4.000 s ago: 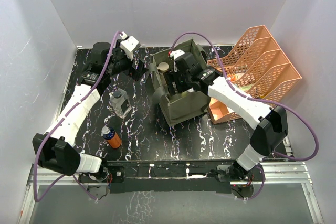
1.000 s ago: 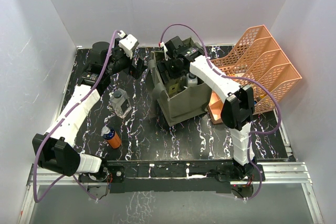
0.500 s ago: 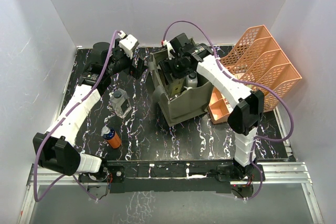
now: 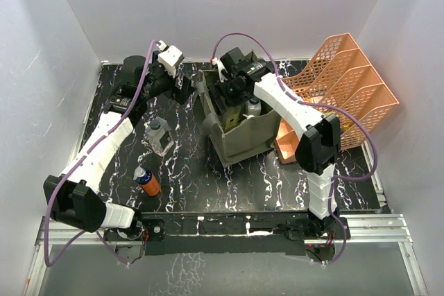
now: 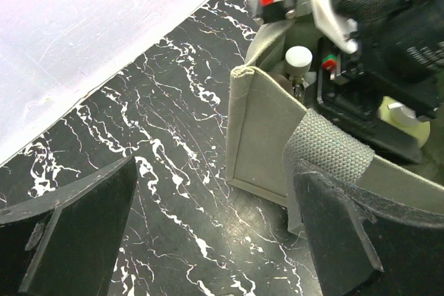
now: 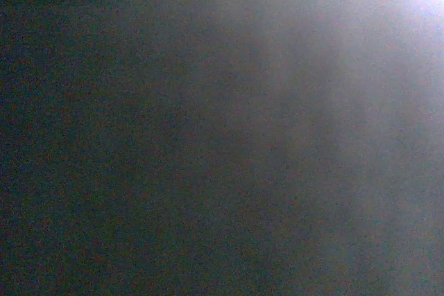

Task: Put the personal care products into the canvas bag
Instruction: Place the care product in the canvas bag.

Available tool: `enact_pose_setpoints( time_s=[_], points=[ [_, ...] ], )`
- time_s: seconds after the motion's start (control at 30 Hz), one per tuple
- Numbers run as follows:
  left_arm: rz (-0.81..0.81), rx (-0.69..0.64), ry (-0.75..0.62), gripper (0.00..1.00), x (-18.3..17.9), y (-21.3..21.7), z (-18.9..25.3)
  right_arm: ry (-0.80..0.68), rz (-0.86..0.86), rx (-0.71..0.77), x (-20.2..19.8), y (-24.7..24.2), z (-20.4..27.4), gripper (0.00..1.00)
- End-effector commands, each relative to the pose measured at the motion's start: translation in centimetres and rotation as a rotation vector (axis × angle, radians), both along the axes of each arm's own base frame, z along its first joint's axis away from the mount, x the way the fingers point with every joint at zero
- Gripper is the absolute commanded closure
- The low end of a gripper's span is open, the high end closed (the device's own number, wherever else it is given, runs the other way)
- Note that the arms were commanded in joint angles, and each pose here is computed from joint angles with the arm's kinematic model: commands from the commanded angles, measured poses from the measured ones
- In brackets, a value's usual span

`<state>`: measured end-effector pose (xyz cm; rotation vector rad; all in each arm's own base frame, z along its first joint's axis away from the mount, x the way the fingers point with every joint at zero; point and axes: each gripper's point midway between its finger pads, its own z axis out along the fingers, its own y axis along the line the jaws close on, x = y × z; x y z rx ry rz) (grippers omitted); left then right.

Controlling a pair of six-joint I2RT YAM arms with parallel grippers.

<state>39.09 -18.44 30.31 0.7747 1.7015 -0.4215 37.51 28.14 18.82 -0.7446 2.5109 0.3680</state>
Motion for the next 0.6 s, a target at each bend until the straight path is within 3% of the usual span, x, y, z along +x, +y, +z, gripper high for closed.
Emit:
enact_pose_setpoints(
  time_s=[0.0, 0.2, 0.57],
  points=[
    [-0.002, -0.008, -0.036, 0.08, 0.3, -0.2, 0.9, -0.141, -0.001, 0.116, 3.4, 2.7, 3.4, 0.92],
    [-0.004, 0.006, -0.045, 0.08, 0.4, -0.2, 0.8, -0.124, -0.008, 0.096, 4.1, 3.0, 1.7, 0.89],
    [0.012, 0.001, -0.044, 0.08, 0.8, -0.1, 0.7, -0.066, 0.006, 0.079, 2.4, 2.3, -0.1, 0.61]
  ],
)
